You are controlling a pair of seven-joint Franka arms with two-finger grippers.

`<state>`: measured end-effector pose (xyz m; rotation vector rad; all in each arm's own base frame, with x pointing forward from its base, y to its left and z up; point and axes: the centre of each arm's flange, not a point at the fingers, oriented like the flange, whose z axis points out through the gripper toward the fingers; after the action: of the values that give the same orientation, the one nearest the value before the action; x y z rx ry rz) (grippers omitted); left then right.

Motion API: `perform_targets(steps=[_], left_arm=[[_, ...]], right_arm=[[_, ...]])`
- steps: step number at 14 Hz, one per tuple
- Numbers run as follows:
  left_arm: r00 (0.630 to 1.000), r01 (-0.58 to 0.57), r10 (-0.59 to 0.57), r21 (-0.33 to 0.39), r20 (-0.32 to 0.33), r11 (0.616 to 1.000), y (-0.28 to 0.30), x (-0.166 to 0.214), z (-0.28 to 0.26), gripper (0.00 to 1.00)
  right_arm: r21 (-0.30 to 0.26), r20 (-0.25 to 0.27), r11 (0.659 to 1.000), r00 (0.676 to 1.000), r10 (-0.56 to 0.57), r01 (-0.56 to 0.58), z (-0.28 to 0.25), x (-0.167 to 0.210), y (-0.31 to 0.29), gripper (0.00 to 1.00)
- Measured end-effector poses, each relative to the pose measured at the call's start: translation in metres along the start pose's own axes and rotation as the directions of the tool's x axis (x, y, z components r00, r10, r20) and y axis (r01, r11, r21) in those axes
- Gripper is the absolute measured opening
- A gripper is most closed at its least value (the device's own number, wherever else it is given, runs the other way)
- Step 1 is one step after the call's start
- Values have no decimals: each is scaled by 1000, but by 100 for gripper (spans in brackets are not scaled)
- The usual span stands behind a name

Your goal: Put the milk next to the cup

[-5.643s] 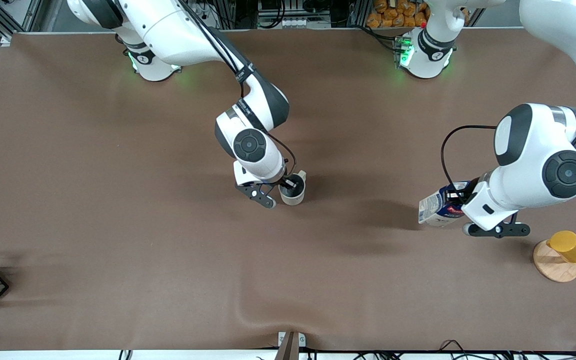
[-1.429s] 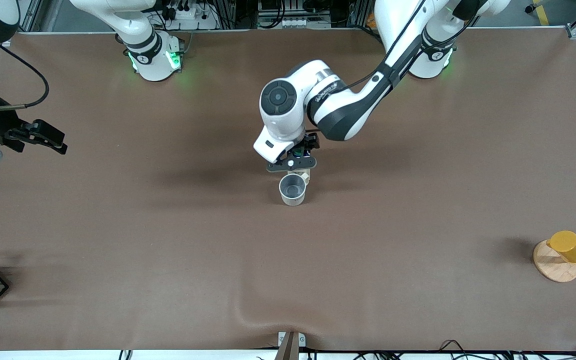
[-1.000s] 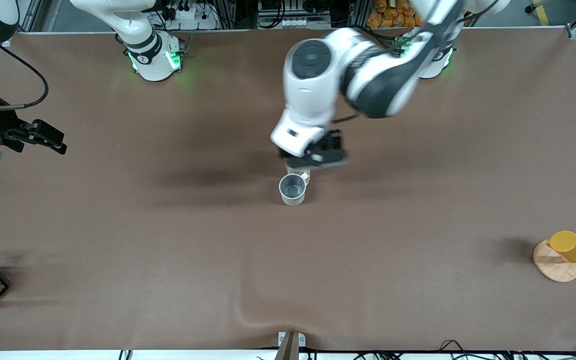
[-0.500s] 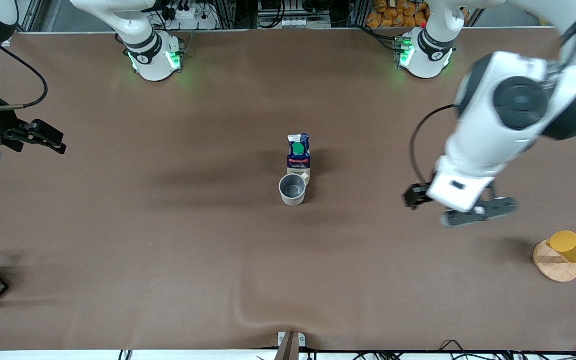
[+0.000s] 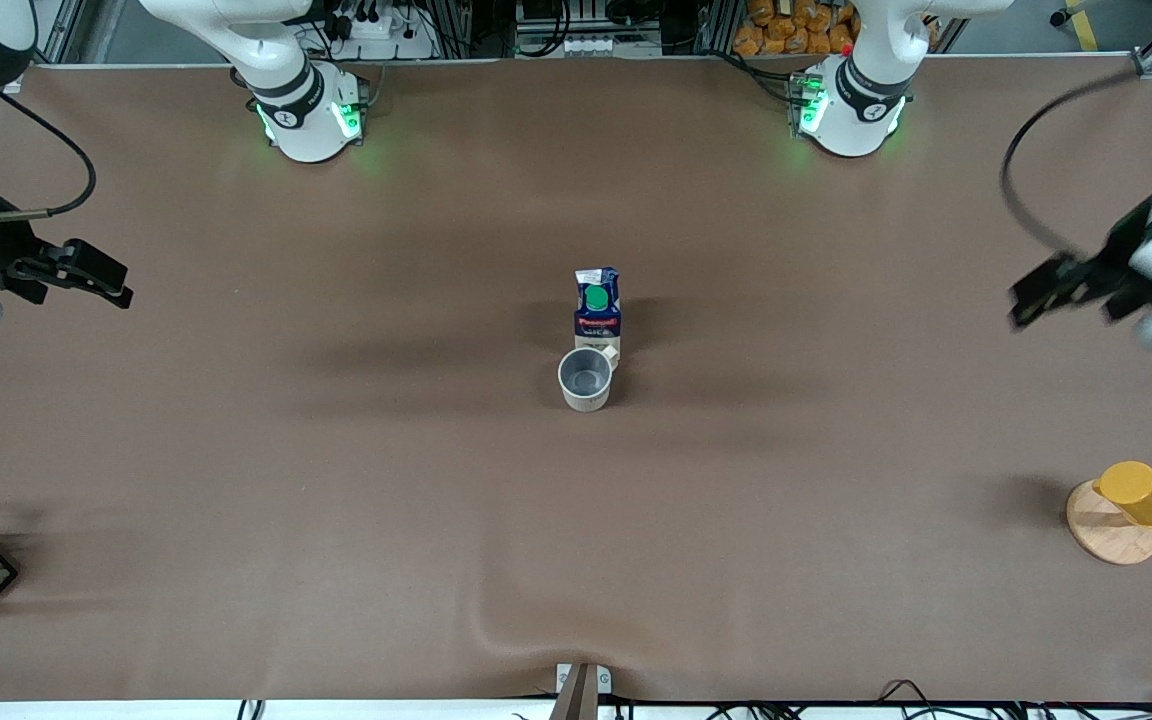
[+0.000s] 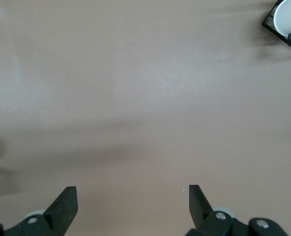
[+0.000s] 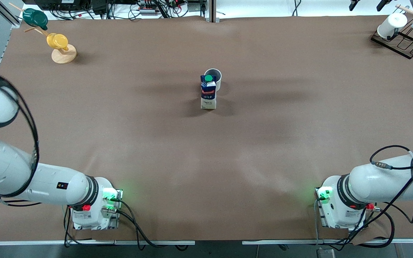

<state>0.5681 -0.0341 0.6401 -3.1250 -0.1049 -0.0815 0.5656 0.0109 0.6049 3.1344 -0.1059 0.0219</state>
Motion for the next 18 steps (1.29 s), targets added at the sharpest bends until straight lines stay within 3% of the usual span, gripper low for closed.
perform_targets(steps=[4,10,14,18], left_arm=[[998,-60,60,-3,18,998,29,-30,-15,100],[998,-65,65,-3,19,998,36,-31,-18,100],[984,-176,176,-5,32,984,31,-32,-20,100],[982,-185,185,-5,37,983,27,-33,-22,100]], right_arm=[[0,2,1000,1000,0,0,1,0,0,100],[0,3,1000,1000,-1,1,1,0,0,100],[0,3,1000,1000,-1,1,1,0,0,100],[0,4,1000,1000,-2,2,1,0,-1,100]])
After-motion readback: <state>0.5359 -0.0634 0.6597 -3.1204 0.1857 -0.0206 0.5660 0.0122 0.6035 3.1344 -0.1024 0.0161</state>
